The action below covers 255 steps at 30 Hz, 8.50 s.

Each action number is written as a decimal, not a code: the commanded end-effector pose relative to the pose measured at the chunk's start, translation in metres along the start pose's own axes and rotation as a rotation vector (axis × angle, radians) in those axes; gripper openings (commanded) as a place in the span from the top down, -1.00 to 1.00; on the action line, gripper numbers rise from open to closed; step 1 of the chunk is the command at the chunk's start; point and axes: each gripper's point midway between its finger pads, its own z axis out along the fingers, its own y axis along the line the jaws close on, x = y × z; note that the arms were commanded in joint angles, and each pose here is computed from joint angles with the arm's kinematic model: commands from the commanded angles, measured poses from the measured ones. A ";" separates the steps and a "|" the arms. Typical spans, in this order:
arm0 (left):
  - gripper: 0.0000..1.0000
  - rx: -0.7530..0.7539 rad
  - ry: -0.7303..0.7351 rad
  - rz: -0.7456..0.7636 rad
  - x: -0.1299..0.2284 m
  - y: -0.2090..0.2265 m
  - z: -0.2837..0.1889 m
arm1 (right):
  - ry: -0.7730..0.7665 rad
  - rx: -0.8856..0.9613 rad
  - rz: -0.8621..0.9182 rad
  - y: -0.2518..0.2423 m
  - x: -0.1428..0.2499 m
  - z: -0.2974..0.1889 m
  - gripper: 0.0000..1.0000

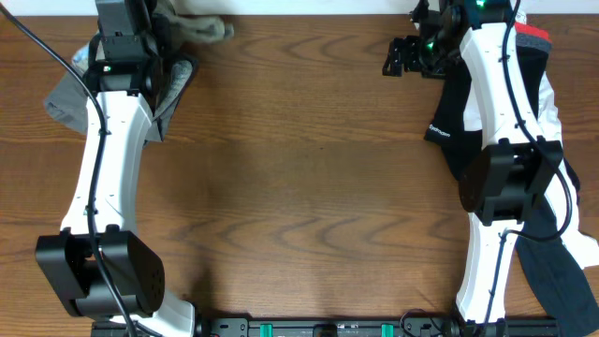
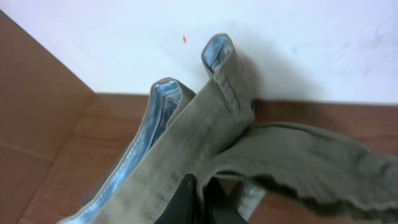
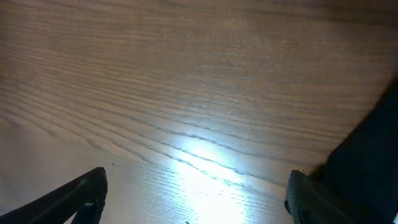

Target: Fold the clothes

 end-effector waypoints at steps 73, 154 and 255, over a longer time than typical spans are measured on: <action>-0.85 0.372 0.675 0.426 0.256 -0.202 0.054 | -0.022 -0.001 -0.041 0.013 -0.002 -0.008 -0.83; 0.88 -0.532 -0.245 0.282 -0.064 0.197 0.079 | 0.008 -0.014 -0.090 0.040 0.007 -0.001 -0.89; -0.01 -0.209 0.510 -0.360 0.221 0.083 0.197 | -0.064 0.007 -0.171 0.048 -0.008 0.024 -0.98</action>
